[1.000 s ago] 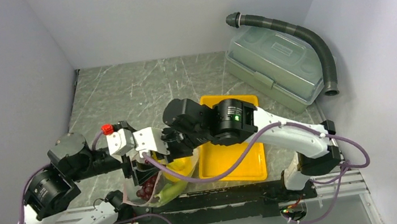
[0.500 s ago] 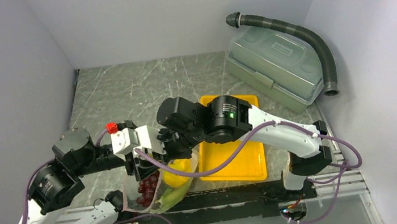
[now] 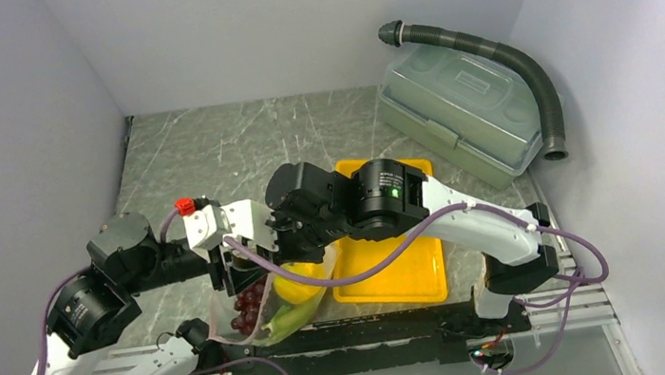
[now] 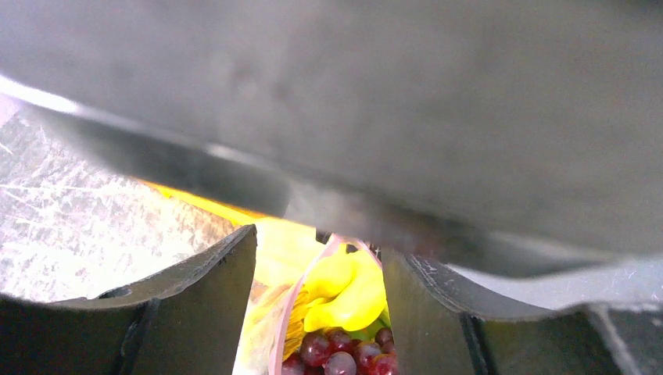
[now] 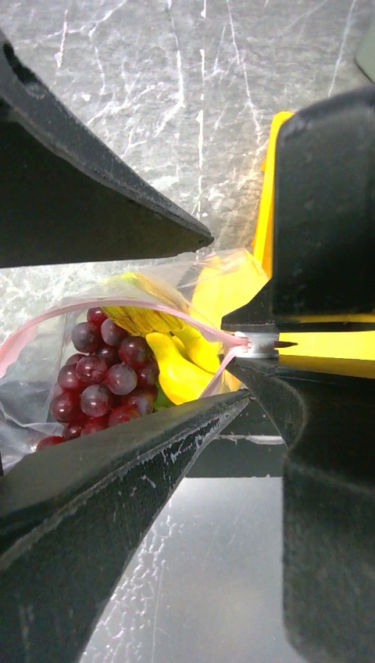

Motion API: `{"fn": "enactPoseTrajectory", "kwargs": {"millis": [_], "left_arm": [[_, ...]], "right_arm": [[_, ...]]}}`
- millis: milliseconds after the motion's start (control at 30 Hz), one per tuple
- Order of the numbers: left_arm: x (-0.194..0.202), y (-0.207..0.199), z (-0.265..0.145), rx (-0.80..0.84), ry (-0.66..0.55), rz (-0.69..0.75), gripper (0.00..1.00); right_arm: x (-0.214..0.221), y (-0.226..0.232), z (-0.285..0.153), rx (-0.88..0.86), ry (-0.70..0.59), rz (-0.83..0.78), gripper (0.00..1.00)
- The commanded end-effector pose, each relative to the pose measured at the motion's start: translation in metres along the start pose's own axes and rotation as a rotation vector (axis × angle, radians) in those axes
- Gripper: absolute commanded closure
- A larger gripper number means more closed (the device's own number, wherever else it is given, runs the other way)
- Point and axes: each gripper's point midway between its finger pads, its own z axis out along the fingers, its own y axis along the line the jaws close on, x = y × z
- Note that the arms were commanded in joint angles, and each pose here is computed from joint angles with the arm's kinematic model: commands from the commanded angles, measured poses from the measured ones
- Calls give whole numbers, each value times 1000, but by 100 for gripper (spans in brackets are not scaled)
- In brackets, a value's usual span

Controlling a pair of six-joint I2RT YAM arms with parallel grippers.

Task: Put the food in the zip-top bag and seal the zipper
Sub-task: Zip the zipper food storage bag at the center of the board.

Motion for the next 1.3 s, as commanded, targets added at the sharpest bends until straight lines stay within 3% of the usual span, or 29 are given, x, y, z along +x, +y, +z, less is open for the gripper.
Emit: {"fn": "enactPoseTrajectory", "kwargs": {"millis": [0,467,833,1100,1200,1267], "left_arm": [[16,-19,-1,116,54,31,35],[23,-19,-1,107,28,37,34],[24,-12,6,97,59,37,37],[27,-6,-1,50,95,46,62],[25,-3,-6,20,96,54,79],[25,-2,-8,5,101,57,96]], "right_arm": [[-69,-52,-47,245,-310,206,100],[-94,-47,-74,224,-522,250,100],[-95,-39,-74,182,-512,227,100],[-84,-54,-72,272,-463,255,100],[-81,-54,-71,274,-459,253,100],[-79,-52,-74,270,-466,246,100]]}}
